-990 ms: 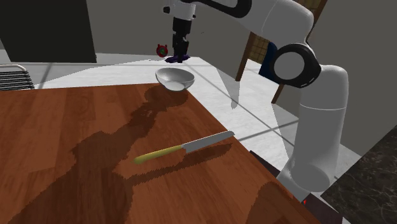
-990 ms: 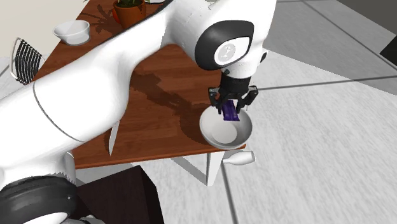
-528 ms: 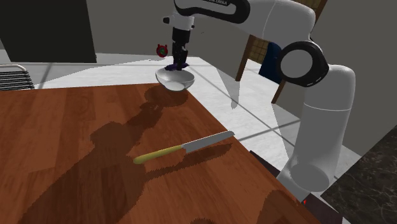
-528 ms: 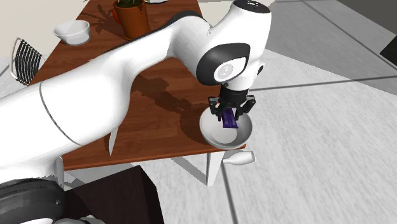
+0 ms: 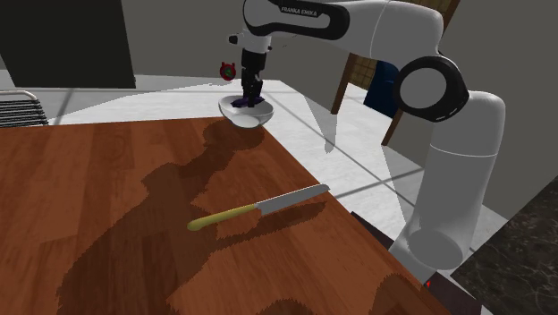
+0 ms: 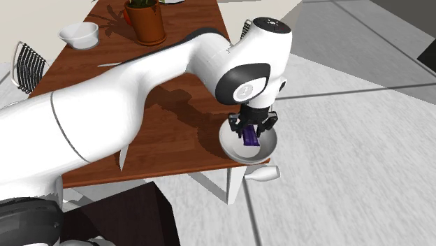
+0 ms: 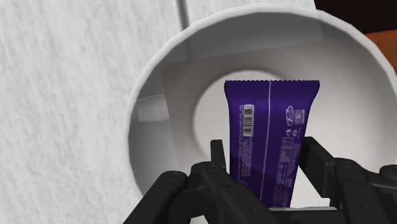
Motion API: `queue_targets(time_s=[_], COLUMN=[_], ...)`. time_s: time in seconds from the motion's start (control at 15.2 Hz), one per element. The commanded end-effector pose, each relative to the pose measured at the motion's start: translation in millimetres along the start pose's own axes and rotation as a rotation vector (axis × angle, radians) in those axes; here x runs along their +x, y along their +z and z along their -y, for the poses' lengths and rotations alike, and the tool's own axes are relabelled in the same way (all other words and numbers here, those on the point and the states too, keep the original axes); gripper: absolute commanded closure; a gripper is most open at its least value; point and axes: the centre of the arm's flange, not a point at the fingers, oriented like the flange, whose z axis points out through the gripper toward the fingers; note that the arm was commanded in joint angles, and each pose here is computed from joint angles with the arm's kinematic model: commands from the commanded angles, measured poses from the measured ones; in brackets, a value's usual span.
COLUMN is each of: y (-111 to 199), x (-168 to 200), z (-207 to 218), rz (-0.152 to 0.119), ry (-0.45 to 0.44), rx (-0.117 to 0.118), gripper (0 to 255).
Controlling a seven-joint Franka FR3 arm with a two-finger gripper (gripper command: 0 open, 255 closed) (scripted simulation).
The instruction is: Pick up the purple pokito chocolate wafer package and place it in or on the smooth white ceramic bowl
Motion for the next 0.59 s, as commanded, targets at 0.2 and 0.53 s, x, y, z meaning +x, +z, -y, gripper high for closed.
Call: queue_targets(time_s=[0.2,0.53], y=[0.4,0.4], x=[0.0,0.0], z=[-0.3,-0.3], rz=[0.0,0.0], ry=[0.0,0.0], rx=[0.0,0.0], gripper=[255,0])
